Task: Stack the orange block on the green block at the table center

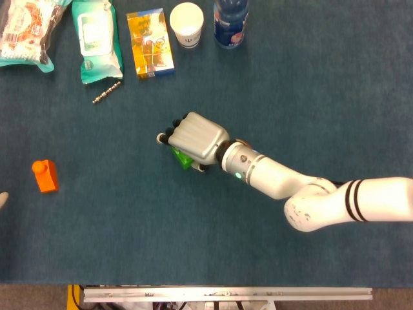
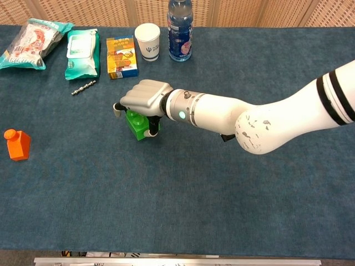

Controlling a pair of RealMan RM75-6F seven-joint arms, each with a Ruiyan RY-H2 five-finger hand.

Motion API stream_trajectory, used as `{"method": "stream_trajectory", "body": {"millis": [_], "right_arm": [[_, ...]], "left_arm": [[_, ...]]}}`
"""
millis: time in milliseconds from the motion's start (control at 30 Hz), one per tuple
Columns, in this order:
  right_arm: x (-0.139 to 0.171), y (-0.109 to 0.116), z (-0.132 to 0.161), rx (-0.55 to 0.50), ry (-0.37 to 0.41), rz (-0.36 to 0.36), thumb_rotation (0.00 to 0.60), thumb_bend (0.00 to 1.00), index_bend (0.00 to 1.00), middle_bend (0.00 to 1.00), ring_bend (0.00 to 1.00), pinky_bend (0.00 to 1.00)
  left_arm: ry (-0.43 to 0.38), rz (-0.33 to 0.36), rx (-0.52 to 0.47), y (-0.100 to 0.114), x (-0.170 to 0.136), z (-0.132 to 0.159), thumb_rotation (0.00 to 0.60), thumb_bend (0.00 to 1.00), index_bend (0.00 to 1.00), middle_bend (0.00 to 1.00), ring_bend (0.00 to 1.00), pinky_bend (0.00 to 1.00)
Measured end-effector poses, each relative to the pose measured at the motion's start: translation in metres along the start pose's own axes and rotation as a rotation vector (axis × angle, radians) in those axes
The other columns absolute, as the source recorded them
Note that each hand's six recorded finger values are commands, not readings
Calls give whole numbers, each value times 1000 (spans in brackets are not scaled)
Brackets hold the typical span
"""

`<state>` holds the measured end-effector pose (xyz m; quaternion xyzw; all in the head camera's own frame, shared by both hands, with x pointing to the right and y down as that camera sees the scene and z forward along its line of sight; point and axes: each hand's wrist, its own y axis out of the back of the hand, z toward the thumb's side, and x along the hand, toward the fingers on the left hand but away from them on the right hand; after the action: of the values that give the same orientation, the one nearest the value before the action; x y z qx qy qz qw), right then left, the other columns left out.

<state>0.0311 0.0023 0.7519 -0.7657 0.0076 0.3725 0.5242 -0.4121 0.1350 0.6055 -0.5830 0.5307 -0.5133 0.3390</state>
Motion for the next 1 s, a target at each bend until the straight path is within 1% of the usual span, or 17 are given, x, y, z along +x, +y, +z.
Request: {"method": "stream_trajectory", "body": {"millis": [367, 400, 500, 567, 667, 800, 1000], "right_arm": [[-13, 1, 4, -1, -6, 6, 600, 247, 232, 355, 262, 388], [-14, 1, 5, 0, -5, 7, 600, 239, 223, 350, 257, 383], [-16, 0, 9, 5, 3, 15, 600, 179, 154, 307, 224, 341], [-16, -2, 10, 11, 7, 23, 600, 134, 94, 260, 187, 305], [-15, -2, 10, 11, 8, 29, 600, 113, 24, 199, 144, 263], [-11, 2, 10, 6, 12, 21, 600, 113, 0, 155, 120, 238], [4, 17, -4, 2, -2, -15, 600, 112, 0, 146, 116, 234]], "left_arm": [[7, 2, 0, 1, -2, -2, 600, 95, 307, 297, 246, 196], [9, 3, 0, 1, -2, -3, 600, 95, 307, 297, 246, 196], [15, 2, 0, 1, -3, -4, 600, 96, 307, 297, 246, 196], [18, 2, 0, 0, -4, -5, 600, 96, 307, 297, 246, 196], [20, 3, 0, 0, -4, -6, 600, 95, 307, 297, 246, 196], [18, 4, 2, 1, -3, -6, 600, 96, 305, 297, 246, 196], [-5, -6, 13, 1, 2, -2, 600, 95, 304, 296, 246, 196]]}}
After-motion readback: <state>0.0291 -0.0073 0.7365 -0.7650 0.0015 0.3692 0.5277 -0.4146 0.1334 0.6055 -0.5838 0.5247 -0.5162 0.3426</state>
